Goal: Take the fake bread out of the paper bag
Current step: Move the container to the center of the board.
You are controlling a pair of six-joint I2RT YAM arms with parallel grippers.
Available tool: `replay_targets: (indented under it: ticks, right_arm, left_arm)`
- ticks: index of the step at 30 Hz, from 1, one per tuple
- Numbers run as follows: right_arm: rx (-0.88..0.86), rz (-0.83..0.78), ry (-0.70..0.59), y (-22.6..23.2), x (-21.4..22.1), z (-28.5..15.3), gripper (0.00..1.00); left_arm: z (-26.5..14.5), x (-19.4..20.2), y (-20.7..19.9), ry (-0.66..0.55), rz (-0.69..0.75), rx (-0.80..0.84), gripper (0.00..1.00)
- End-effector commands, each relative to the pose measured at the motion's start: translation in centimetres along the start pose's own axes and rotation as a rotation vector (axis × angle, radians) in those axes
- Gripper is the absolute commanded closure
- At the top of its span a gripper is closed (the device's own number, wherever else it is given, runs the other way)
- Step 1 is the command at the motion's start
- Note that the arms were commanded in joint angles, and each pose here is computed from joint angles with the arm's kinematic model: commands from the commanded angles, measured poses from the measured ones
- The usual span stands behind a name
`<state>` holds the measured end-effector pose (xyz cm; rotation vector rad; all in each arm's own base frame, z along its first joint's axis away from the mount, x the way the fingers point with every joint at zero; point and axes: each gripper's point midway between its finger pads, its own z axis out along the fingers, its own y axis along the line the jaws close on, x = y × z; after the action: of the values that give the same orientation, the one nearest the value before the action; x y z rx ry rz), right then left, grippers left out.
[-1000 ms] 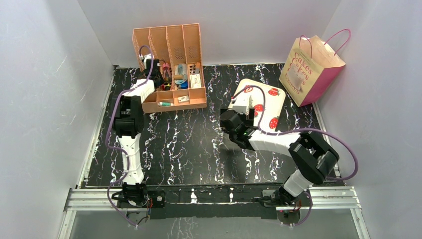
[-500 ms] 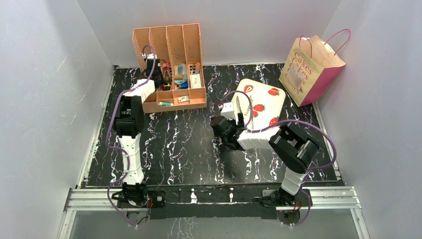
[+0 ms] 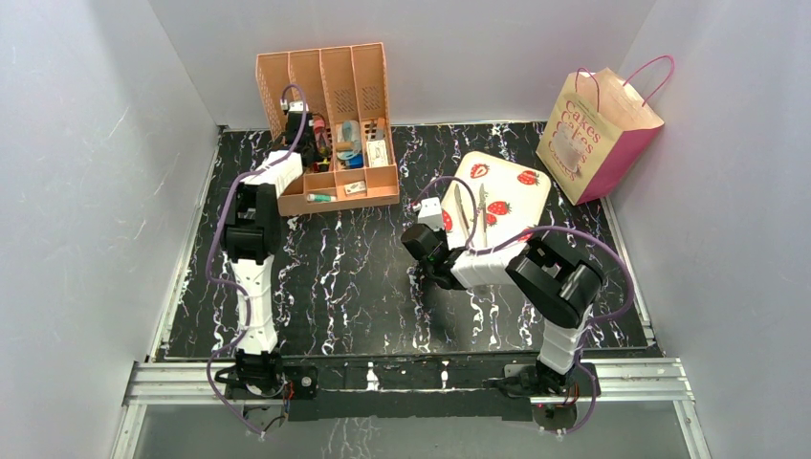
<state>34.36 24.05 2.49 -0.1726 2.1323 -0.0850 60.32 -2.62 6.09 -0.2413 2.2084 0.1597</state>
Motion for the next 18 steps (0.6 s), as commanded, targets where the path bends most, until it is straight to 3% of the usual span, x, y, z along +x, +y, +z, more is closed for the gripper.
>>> replay_targets:
  ticks: [1,7,18]
  right_arm:
    - [-0.047,-0.064,0.106,0.2,3.4,0.0,0.87]
    - [-0.146,-0.051,0.168,1.1,5.3,-1.2,0.98]
    - [-0.309,-0.088,0.236,5.2,7.1,-5.1,1.00]
  left_arm:
    - [0.7,1.0,-2.4,0.011,0.018,0.029,1.00]
    - [0.4,1.1,-4.0,0.007,0.045,0.057,1.00]
    - [-1.0,0.8,-9.2,-0.022,0.116,0.155,1.00]
